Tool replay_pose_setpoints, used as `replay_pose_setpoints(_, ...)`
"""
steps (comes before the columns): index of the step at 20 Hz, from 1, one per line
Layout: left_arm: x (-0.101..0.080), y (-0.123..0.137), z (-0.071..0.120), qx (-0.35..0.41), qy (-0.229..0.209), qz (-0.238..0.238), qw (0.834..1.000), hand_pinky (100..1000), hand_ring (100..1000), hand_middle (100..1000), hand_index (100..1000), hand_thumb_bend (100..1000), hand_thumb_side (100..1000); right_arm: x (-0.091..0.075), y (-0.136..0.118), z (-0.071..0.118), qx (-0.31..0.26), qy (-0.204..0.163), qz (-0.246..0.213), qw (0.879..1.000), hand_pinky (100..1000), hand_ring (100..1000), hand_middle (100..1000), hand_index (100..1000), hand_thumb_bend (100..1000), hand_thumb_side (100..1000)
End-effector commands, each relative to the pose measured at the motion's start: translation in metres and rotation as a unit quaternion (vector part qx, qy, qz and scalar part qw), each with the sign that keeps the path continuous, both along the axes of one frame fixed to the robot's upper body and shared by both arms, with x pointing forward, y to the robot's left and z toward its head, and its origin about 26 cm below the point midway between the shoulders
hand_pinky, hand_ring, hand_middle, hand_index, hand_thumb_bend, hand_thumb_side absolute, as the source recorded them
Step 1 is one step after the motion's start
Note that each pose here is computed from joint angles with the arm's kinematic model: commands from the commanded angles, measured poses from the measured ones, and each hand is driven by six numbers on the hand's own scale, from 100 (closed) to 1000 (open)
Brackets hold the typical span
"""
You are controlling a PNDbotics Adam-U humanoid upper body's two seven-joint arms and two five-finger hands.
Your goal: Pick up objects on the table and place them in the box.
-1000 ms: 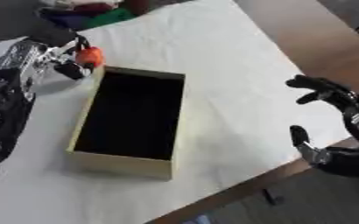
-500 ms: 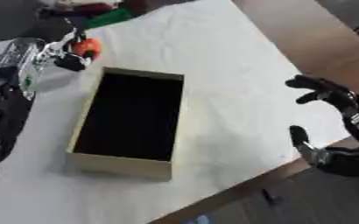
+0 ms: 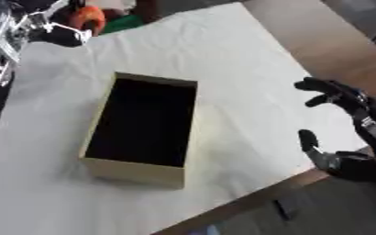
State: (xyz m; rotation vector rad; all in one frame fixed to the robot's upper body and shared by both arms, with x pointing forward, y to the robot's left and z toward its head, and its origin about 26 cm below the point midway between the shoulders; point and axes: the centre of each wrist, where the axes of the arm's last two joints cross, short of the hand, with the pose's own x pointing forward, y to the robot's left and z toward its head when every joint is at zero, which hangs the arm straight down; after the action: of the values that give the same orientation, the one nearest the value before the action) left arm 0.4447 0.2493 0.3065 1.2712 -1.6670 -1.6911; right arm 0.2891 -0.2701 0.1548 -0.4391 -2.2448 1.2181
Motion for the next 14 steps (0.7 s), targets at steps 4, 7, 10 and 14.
replay_pose_setpoints(4,-0.047,-0.032,0.021,0.075,0.005,-0.113,0.991,601,473,444,542,100,345,0.0,-0.005,0.007,-0.007,-0.01,-0.002,1.0,713,899,864,1000,100,304)
replay_pose_setpoints(7,-0.055,-0.047,0.009,0.093,0.043,-0.148,0.984,608,485,458,556,100,345,0.0,-0.005,0.007,-0.008,-0.01,-0.001,1.0,714,899,864,1000,100,301)
replay_pose_setpoints(10,-0.053,-0.059,-0.007,0.107,0.085,-0.162,0.977,615,493,466,566,100,340,-0.001,-0.005,0.007,-0.008,-0.01,0.001,1.0,714,899,864,1000,100,301)
replay_pose_setpoints(14,-0.041,-0.071,-0.034,0.127,0.132,-0.169,0.969,624,499,473,573,100,334,0.0,-0.003,0.008,-0.007,-0.01,0.006,1.0,714,899,864,1000,100,301)
